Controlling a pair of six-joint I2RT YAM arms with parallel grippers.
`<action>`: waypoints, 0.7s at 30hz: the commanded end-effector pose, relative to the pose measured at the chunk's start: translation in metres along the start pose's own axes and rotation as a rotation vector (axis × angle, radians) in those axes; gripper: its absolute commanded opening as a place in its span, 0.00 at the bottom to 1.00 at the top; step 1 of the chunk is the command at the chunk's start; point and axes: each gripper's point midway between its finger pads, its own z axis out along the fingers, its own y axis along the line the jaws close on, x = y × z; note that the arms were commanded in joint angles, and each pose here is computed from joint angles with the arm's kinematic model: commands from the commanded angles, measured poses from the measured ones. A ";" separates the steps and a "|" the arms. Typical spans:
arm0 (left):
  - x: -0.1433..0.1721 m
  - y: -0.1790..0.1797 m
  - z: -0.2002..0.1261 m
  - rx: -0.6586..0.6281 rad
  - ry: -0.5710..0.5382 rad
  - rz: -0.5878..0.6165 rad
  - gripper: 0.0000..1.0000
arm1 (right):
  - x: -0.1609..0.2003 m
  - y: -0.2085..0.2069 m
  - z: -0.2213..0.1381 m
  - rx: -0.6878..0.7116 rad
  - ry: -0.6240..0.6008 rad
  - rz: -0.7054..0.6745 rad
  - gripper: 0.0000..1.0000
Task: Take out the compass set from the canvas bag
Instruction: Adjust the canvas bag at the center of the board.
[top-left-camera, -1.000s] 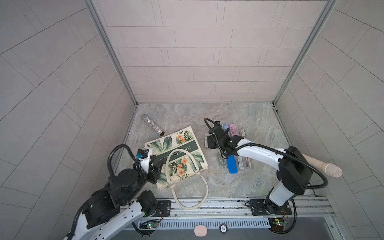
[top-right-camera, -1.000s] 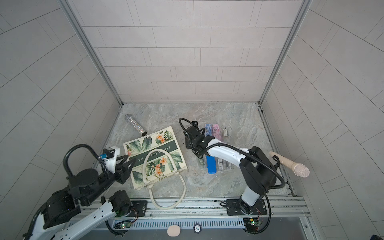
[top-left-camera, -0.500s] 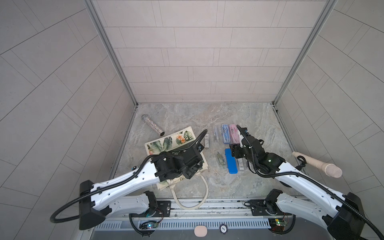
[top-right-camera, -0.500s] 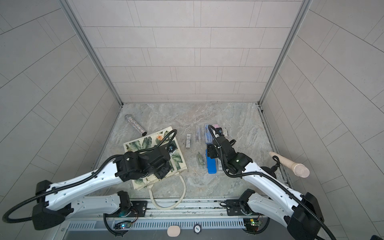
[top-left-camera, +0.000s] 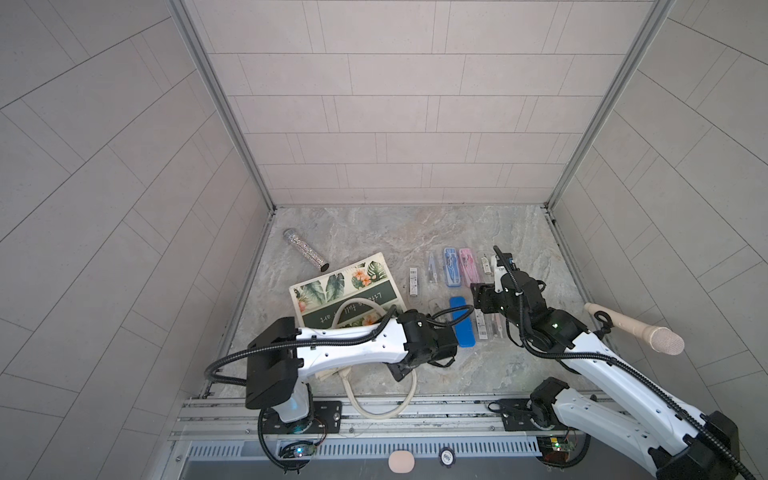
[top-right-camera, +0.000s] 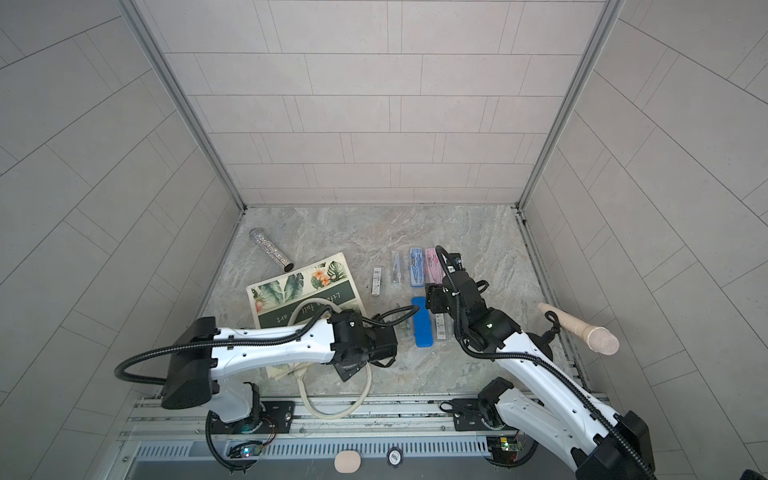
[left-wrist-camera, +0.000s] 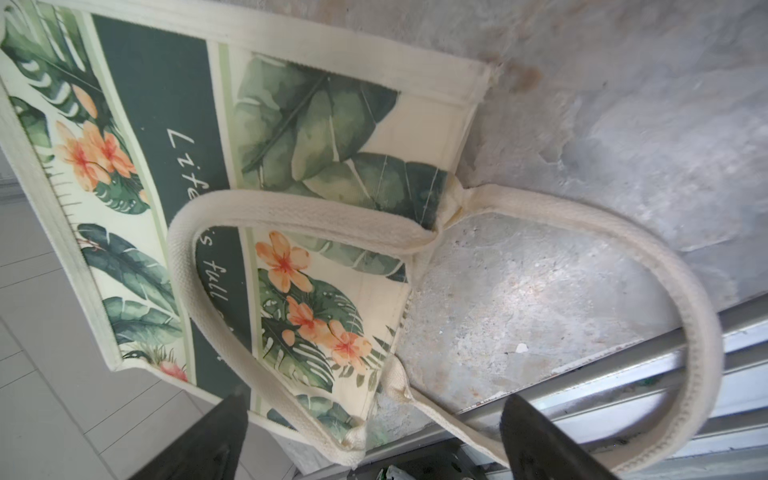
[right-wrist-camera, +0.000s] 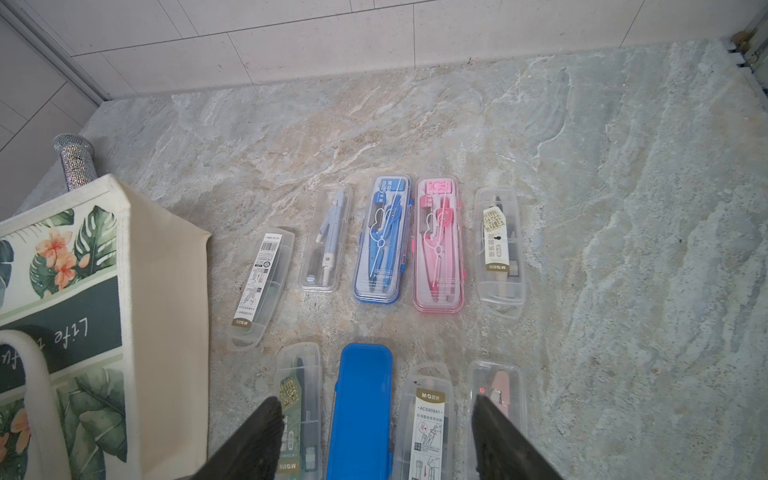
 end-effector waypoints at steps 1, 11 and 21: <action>0.003 0.027 0.002 -0.202 0.047 -0.042 1.00 | -0.010 0.003 -0.001 -0.014 -0.013 0.014 0.73; -0.004 0.025 0.021 -0.323 0.099 0.037 1.00 | -0.017 -0.004 -0.001 -0.004 -0.017 0.036 0.73; -0.003 0.026 0.042 -0.372 0.223 0.158 0.97 | -0.015 -0.004 0.008 -0.013 -0.010 0.081 0.73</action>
